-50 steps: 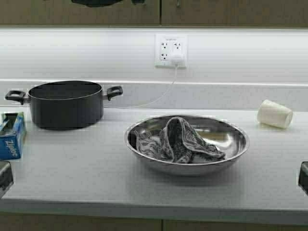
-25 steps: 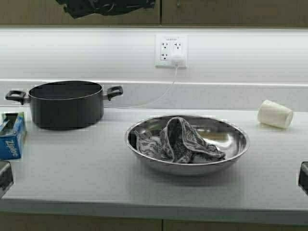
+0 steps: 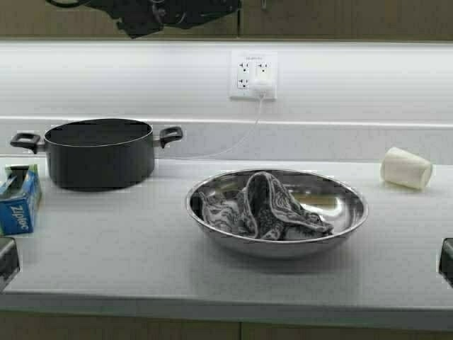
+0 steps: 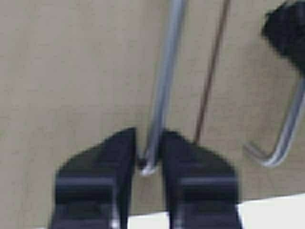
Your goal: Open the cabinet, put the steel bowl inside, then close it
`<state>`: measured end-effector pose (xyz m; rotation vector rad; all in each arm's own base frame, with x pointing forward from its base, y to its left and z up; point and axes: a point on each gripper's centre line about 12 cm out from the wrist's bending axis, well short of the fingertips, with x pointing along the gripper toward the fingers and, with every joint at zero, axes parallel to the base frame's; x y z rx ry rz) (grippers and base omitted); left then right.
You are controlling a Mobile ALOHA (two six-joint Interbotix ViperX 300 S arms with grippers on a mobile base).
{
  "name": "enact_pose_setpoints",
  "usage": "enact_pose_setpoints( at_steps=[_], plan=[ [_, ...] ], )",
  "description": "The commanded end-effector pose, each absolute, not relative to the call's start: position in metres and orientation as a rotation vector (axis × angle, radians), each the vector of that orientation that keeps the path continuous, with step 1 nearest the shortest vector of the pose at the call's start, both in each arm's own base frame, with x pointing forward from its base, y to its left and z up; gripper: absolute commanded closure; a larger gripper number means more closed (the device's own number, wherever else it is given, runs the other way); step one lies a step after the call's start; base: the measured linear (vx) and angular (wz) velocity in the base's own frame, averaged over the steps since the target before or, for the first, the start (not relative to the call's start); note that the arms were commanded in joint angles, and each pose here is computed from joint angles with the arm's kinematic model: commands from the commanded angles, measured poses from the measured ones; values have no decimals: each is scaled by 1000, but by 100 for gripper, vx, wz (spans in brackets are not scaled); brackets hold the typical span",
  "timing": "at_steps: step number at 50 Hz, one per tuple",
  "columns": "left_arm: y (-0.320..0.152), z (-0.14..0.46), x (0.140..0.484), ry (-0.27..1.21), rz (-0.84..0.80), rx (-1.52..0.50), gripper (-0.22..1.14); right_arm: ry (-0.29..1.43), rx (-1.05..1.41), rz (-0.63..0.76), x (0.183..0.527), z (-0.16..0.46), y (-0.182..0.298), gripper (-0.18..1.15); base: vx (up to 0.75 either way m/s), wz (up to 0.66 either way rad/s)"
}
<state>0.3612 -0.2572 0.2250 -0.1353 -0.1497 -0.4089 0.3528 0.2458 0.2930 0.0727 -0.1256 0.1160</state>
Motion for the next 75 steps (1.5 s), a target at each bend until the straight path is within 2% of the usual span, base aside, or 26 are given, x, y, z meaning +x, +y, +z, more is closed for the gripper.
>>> enact_pose_setpoints(
  at_steps=[1, 2, 5, 9, 13, 37, 51, 61, 65, 68, 71, 75],
  plan=[
    [-260, 243, 369, -187, -407, -163, 104, -138, 106, 96, 354, 302, 243, 79, -1, -1],
    [-261, 243, 368, -182, -410, -161, 105, -136, 109, 93, 353, 302, 242, 89, 0, 0],
    [-259, 243, 365, -175, -415, -157, 95, -131, 105, 94, 349, 302, 238, 101, 0, 0],
    [-256, 244, 355, -168, -435, -150, 83, -124, 100, 95, 341, 301, 231, 94, -1, 1],
    [-248, 246, 343, -147, -443, -147, 86, -102, 96, 116, 330, 300, 223, 89, -1, 1],
    [-179, 260, 265, 96, -505, -37, 88, 86, 7, 435, 252, 320, 175, 90, 0, -1],
    [-117, 285, 223, 161, -469, 37, 88, 185, -43, 415, 235, 315, 102, 90, -5, -2],
    [-83, 290, 212, 165, -371, 60, 88, 264, -76, 413, 233, 312, 83, 88, -11, 0],
    [-76, 287, 215, 174, -338, 62, 83, 291, -80, 423, 235, 309, 84, 80, -16, -1],
    [-74, 284, 216, 183, -331, 66, 72, 306, -101, 428, 236, 306, 84, 63, -17, -4],
    [-75, 280, 218, 202, -332, 74, 49, 326, -130, 438, 237, 303, 85, 39, -17, -3],
    [-76, 274, 221, 230, -336, 92, 8, 367, -145, 454, 239, 303, 85, 2, -17, -3]
  ],
)
